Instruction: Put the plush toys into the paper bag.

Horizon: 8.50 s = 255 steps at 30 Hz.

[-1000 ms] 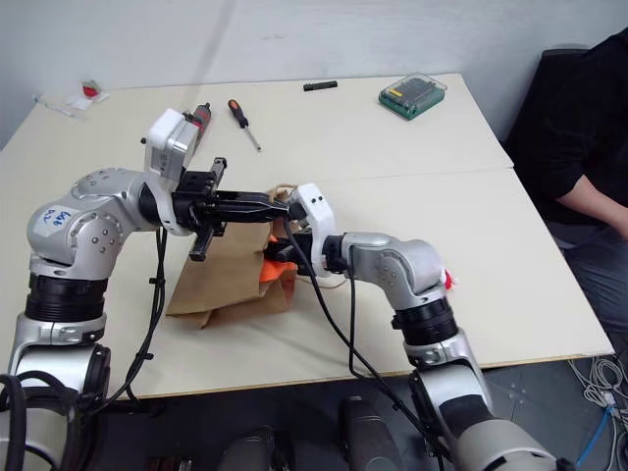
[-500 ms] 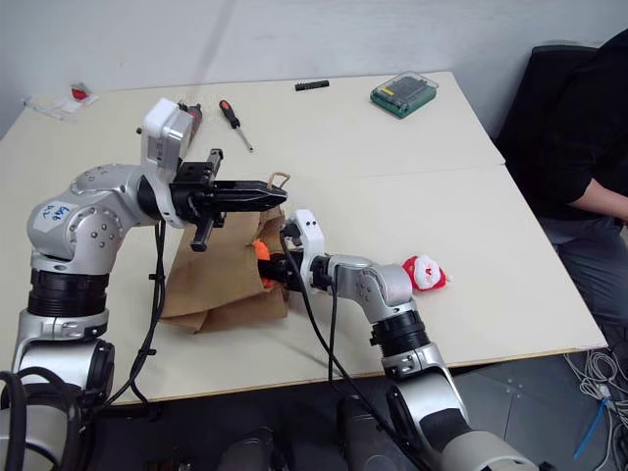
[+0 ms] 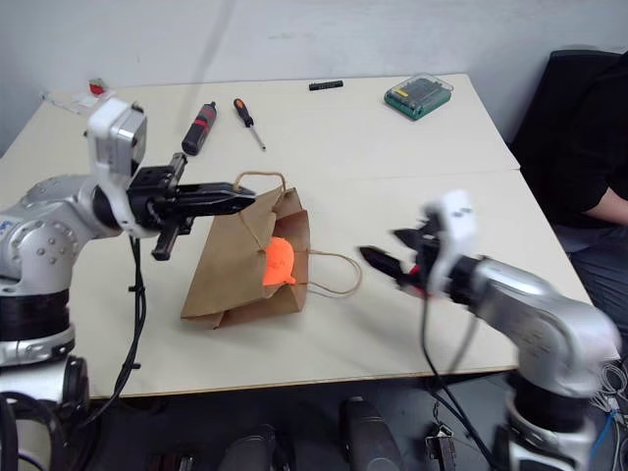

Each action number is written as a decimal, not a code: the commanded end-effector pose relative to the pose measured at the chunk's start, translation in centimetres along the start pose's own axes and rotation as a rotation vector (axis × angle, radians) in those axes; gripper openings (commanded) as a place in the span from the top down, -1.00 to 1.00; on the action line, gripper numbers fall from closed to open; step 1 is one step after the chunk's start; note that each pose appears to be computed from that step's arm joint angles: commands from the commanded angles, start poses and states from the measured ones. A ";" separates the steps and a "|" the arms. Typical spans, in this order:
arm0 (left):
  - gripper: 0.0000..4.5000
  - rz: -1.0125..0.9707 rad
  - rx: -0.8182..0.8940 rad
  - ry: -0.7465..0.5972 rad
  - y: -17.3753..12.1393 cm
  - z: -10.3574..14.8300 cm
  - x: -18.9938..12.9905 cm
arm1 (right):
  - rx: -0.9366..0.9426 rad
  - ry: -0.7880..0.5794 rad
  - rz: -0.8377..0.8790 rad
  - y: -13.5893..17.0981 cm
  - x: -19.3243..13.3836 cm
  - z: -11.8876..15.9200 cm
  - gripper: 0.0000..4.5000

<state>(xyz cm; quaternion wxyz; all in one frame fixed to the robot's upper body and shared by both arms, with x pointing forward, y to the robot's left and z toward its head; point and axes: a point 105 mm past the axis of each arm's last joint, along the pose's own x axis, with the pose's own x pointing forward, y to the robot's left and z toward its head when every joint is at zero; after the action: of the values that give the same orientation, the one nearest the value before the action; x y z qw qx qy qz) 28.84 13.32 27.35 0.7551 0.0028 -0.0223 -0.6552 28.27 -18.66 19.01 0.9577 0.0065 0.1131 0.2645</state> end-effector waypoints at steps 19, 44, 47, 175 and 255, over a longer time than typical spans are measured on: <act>1.00 0.011 0.049 -0.009 -0.4 1.5 -0.4 | -0.136 0.107 -0.219 -4.1 1.5 -6.3 -0.55; 1.00 -0.044 0.044 -0.008 -0.6 1.4 0.8 | -0.046 -0.022 0.520 10.9 13.0 1.8 0.75; 1.00 -0.065 0.046 -0.004 -0.9 1.4 1.1 | -0.033 0.005 0.597 12.9 14.8 1.6 0.75; 1.00 -0.062 0.056 -0.015 -0.3 1.0 1.4 | -0.380 0.047 1.042 20.6 14.9 -2.1 0.25; 0.72 0.080 0.038 -0.177 2.5 2.5 1.9 | -0.010 -0.373 0.449 8.2 0.8 10.5 0.71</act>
<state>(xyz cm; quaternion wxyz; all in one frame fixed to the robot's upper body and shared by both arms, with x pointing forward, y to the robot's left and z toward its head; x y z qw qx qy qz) 32.42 11.21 28.79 0.7793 -0.0498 -0.0777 -0.6198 28.35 -11.04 28.68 0.8869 0.0941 -0.0444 0.4500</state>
